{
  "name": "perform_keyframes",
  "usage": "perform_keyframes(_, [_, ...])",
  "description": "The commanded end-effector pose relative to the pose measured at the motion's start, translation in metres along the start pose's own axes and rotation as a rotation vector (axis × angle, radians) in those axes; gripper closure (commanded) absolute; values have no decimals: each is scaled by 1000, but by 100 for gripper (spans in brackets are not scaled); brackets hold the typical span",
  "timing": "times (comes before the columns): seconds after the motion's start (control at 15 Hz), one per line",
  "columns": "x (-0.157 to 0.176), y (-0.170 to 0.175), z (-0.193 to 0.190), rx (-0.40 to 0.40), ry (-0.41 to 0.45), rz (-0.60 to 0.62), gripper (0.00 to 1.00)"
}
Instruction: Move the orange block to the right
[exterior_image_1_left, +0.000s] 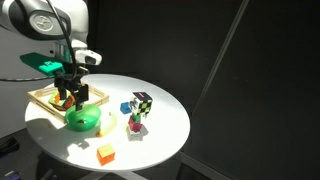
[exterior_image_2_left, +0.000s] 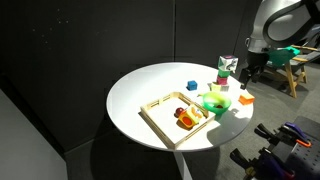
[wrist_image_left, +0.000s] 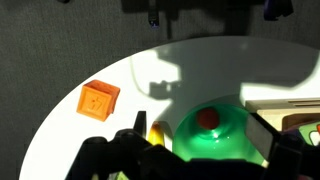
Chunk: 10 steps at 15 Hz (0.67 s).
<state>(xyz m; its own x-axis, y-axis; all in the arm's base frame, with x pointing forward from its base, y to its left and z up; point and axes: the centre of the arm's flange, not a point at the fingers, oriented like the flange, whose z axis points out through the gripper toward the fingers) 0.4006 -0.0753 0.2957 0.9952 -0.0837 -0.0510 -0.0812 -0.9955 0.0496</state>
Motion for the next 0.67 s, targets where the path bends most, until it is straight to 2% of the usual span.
perform_keyframes(0.0, [-15,-14,-21,5,13,-23,0])
perform_keyframes(0.6, [-41,-46,-48,9,20,-86,0])
